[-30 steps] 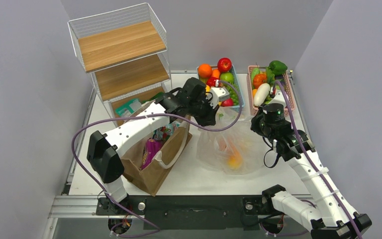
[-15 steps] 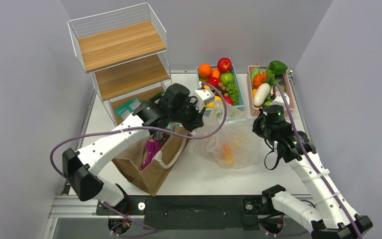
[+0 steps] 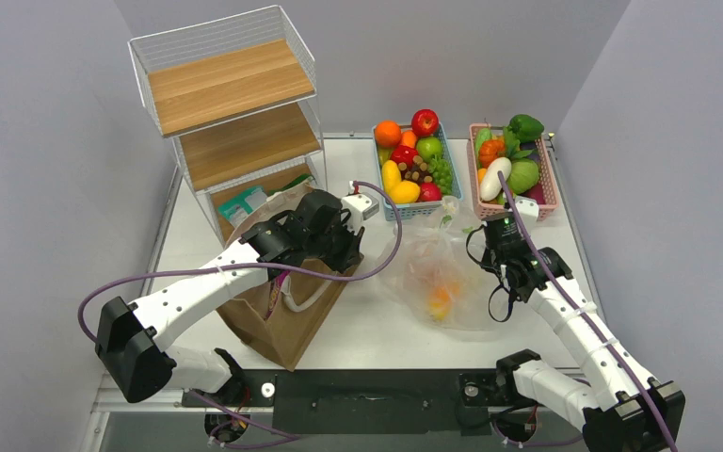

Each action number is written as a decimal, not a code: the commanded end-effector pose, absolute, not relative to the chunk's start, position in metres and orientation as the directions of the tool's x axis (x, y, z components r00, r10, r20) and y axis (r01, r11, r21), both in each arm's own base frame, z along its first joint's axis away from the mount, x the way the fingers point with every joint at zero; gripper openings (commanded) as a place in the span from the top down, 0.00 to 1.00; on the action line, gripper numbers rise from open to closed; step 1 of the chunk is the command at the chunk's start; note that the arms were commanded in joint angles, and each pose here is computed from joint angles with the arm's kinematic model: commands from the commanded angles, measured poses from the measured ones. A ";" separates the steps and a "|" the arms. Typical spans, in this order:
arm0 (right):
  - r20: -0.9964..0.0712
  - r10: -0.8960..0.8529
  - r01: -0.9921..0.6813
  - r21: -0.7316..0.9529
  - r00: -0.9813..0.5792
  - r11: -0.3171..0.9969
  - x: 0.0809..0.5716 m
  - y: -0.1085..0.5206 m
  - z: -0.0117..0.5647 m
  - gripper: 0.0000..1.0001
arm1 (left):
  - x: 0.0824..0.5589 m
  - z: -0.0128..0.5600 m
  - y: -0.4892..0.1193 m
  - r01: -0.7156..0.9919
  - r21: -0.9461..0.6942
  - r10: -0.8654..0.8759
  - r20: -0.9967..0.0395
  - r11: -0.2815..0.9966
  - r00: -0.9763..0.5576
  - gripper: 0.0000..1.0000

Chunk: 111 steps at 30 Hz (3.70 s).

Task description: Place the food into the grocery bag and tie it

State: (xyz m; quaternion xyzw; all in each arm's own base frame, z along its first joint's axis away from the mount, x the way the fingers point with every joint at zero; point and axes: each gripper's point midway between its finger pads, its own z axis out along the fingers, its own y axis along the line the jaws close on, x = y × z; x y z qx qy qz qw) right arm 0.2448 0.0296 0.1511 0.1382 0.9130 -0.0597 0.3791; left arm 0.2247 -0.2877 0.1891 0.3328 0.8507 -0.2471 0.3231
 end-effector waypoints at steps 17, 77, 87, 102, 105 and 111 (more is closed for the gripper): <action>-0.777 0.217 0.190 0.127 -0.591 0.973 0.256 0.051 0.198 1.00 | 0.259 0.338 -0.345 0.796 -0.170 0.236 -0.901 0.581 -0.365 0.31; -0.791 0.205 0.228 0.085 -0.576 0.970 0.232 0.031 0.201 0.14 | 0.318 0.184 -0.478 0.888 -0.201 0.530 -0.740 0.414 -0.414 0.19; -0.792 0.200 0.230 0.078 -0.576 0.970 0.231 0.029 0.200 0.14 | 0.309 0.166 -0.479 0.871 -0.263 0.520 -0.717 0.416 -0.465 0.81; -0.841 0.237 0.276 0.110 -0.486 0.955 0.232 0.019 0.228 0.15 | 0.307 0.270 -0.443 0.809 -0.224 0.319 -0.837 0.543 -0.446 1.00; -0.850 0.248 0.289 0.119 -0.465 0.950 0.233 0.017 0.234 0.14 | 0.300 0.302 -0.434 0.803 -0.235 0.258 -0.866 0.548 -0.429 1.00; -0.857 0.262 0.297 0.135 -0.443 0.945 0.234 0.016 0.240 0.14 | 0.284 0.381 -0.403 0.788 -0.227 0.117 -0.928 0.572 -0.353 1.00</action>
